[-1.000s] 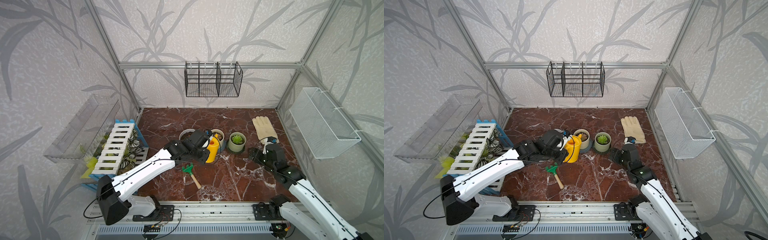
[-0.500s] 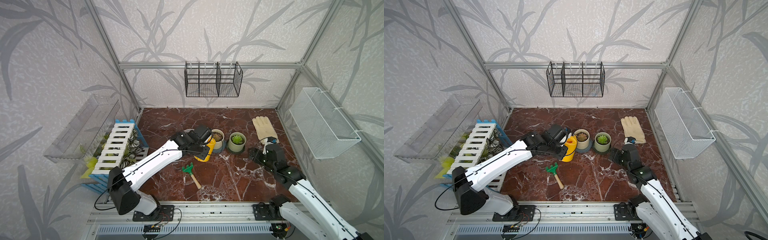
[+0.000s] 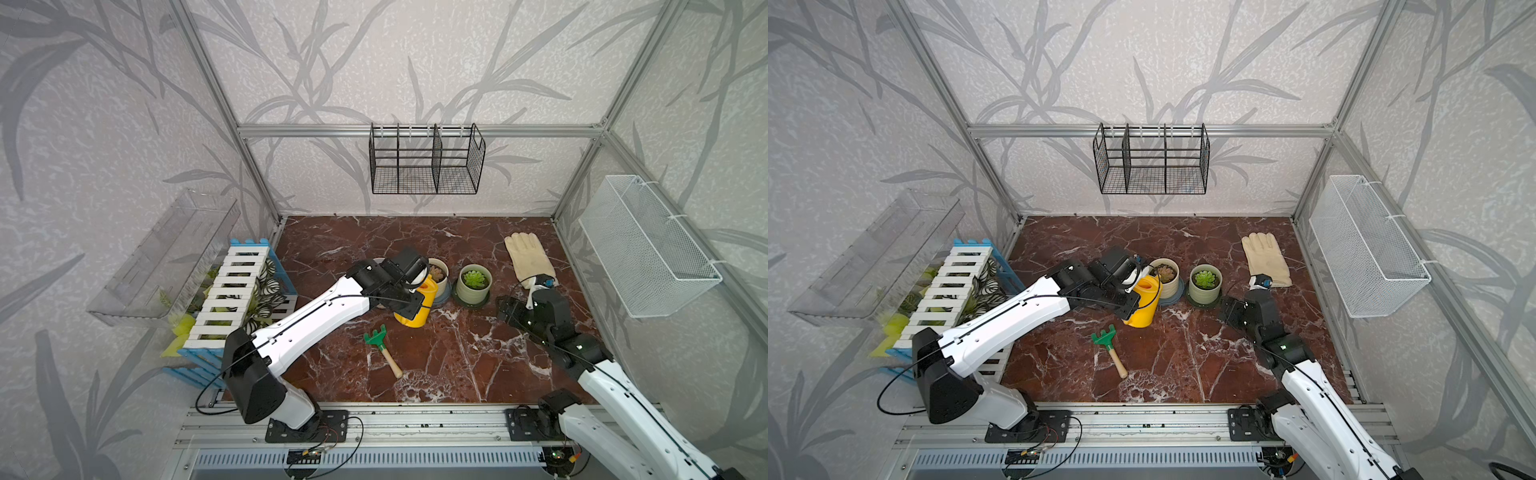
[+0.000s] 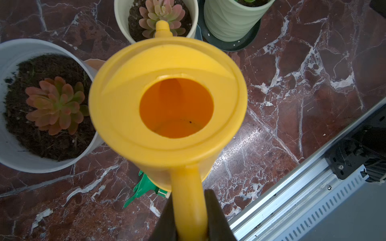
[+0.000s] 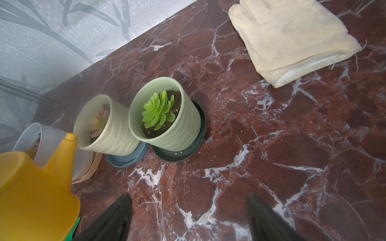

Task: Water the succulent around the soil edge
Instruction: Water the soil of the potted plant with water.

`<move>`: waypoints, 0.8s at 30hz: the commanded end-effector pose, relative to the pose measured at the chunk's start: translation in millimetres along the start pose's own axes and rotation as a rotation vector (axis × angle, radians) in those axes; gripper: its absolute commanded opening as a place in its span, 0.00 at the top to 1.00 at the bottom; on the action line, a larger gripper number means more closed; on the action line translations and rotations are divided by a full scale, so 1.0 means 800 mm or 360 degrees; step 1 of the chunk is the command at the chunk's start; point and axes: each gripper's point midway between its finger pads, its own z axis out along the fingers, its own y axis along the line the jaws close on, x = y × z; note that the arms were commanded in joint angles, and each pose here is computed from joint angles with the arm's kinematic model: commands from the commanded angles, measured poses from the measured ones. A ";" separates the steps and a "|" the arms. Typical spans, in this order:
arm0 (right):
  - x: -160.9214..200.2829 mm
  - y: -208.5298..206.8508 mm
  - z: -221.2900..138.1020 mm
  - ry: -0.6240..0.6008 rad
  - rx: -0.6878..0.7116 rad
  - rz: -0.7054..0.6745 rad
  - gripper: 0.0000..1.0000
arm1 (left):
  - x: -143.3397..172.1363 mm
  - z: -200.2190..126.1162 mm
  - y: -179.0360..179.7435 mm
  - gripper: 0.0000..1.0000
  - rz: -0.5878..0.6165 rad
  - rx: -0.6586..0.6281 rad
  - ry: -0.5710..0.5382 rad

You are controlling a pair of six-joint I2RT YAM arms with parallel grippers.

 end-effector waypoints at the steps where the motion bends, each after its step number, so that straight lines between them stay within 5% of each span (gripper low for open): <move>1: -0.002 -0.003 0.000 -0.0027 0.0009 0.0001 0.13 | -0.016 -0.005 -0.011 1.00 0.0019 0.0067 -0.0056; 24: -0.001 -0.003 0.000 -0.0023 0.0009 0.0003 0.13 | -0.023 -0.002 -0.015 1.00 0.0035 0.0069 -0.0100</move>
